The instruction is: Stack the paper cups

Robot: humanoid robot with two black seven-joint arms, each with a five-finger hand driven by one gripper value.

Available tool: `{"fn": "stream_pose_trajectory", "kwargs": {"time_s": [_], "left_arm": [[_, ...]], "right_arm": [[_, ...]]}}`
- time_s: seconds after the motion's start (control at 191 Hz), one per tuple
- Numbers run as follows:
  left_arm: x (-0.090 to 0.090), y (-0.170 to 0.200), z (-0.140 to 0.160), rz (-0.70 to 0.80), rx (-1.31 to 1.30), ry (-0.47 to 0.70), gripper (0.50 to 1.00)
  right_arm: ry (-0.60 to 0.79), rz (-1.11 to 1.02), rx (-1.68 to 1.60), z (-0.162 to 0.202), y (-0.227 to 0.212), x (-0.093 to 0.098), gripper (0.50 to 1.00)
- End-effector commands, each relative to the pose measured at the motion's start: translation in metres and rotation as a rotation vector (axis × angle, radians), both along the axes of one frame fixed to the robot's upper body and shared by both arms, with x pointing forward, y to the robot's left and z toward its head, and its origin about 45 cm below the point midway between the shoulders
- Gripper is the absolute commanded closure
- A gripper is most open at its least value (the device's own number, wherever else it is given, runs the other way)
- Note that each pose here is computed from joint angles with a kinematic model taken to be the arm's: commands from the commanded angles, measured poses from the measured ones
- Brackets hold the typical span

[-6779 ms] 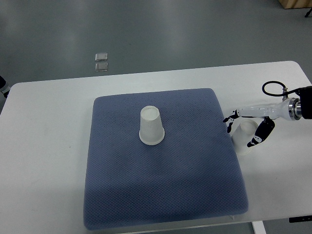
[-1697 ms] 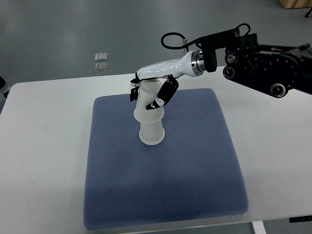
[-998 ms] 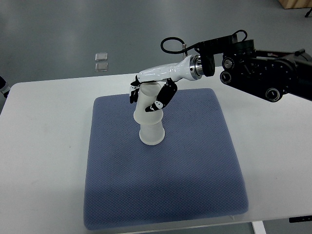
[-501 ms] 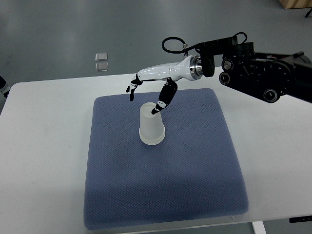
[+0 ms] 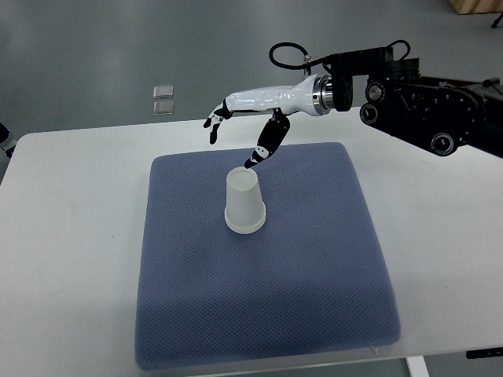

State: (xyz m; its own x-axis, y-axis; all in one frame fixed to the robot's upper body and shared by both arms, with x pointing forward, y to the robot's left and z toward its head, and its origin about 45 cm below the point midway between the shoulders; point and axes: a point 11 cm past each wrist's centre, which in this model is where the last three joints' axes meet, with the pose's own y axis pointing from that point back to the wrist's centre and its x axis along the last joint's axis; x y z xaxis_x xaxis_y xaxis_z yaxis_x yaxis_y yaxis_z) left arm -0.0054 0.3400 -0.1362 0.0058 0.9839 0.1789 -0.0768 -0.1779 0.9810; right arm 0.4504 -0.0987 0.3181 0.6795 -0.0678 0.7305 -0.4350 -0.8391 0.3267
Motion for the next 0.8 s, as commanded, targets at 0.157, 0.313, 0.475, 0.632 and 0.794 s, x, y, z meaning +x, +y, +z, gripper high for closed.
{"fn": "stream_pose_trajectory", "kwargs": {"time_s": [0.157, 0.313, 0.475, 0.632, 0.794], "left_arm": [[0.000, 0.000, 0.000, 0.000, 0.000, 0.001, 0.500], [0.000, 0.000, 0.000, 0.000, 0.000, 0.000, 0.500], [0.000, 0.000, 0.000, 0.001, 0.000, -0.001, 0.500], [0.000, 0.000, 0.000, 0.002, 0.000, 0.001, 0.500], [0.000, 0.000, 0.000, 0.000, 0.000, 0.001, 0.500]], "right_arm": [[0.167, -0.249, 0.233, -0.013, -0.065, 0.021, 0.597], [0.301, -0.405, 0.451, -0.032, -0.086, 0.026, 0.597], [0.383, -0.570, 0.629, -0.051, -0.107, 0.035, 0.597], [0.426, -0.776, 0.892, -0.053, -0.134, 0.052, 0.597], [0.499, -0.945, 1.125, -0.070, -0.160, 0.055, 0.597]]}}
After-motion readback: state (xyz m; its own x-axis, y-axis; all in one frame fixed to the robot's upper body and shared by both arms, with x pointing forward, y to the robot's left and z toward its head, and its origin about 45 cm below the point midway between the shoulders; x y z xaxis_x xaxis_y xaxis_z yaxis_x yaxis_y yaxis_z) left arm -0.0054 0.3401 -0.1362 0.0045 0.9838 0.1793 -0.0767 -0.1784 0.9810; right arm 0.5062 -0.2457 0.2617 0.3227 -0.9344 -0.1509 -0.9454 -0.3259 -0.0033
